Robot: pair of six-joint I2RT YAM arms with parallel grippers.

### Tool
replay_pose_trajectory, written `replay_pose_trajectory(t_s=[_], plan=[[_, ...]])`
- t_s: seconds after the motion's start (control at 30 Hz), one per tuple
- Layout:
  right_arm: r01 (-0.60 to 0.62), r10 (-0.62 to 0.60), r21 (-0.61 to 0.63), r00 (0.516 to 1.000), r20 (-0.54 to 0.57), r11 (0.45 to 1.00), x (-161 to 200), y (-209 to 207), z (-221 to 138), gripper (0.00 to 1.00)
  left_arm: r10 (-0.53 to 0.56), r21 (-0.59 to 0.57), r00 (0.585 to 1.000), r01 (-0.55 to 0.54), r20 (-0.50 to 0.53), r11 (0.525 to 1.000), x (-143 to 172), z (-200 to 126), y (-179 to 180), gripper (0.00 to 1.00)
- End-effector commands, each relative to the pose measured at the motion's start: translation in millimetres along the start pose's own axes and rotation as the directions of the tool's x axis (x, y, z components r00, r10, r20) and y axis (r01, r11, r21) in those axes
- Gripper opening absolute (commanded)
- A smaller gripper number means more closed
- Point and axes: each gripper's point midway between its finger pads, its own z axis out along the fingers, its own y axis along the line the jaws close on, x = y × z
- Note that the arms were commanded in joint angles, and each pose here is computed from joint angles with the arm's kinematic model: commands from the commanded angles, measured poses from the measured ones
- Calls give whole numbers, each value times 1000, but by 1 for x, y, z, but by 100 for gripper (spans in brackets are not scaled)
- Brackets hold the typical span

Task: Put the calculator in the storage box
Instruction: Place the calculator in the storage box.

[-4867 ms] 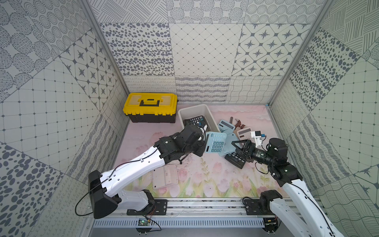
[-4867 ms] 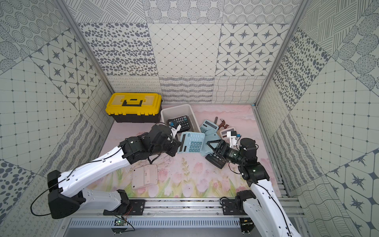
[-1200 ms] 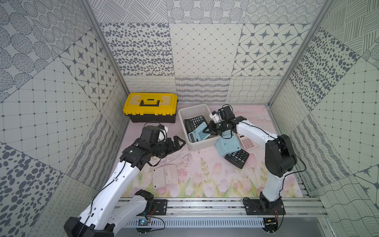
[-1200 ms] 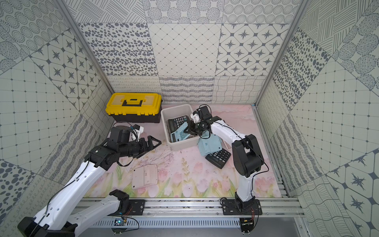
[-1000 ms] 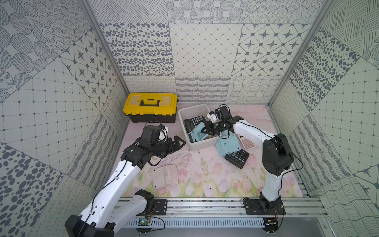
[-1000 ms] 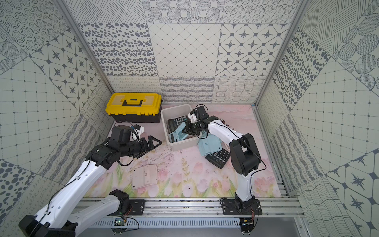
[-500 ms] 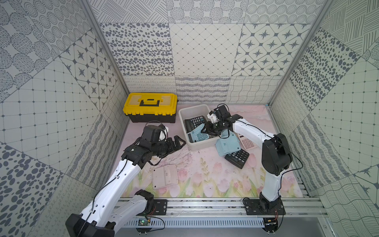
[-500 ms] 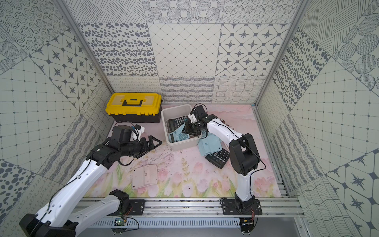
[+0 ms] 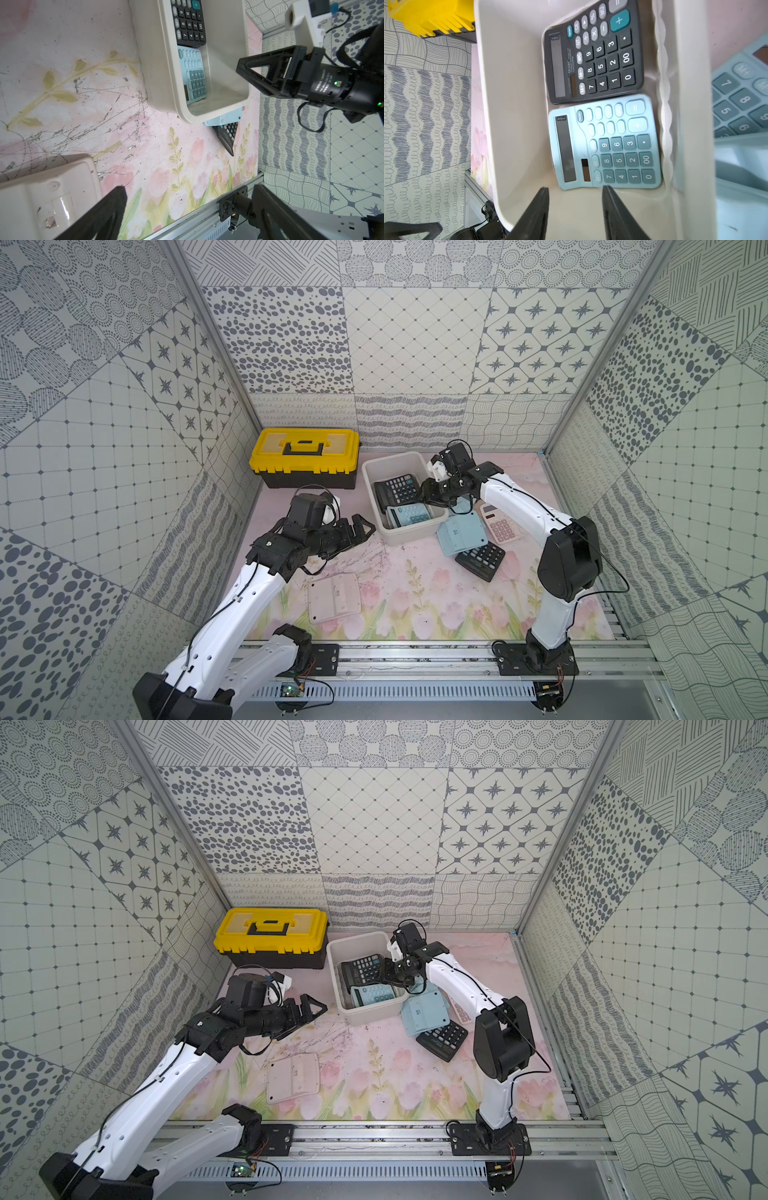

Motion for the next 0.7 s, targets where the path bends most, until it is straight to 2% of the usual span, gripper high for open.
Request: replay_pose_trajectory(t_s=[0.0, 0.23, 0.4, 0.67], plan=[[47, -45, -27, 997, 64, 999, -12, 14, -29, 48, -23, -92, 999, 25, 25, 995, 2, -1, 22, 100], [76, -66, -129, 994, 86, 989, -1, 38, -52, 52, -138, -235, 989, 144, 45, 961, 25, -2, 68, 100], [98, -78, -180, 990, 115, 979, 15, 47, -68, 61, -192, -307, 981, 195, 43, 931, 46, -6, 94, 100], [176, -153, -215, 981, 120, 961, 54, 58, -79, 73, -315, -432, 949, 296, 30, 852, 86, -15, 134, 100]])
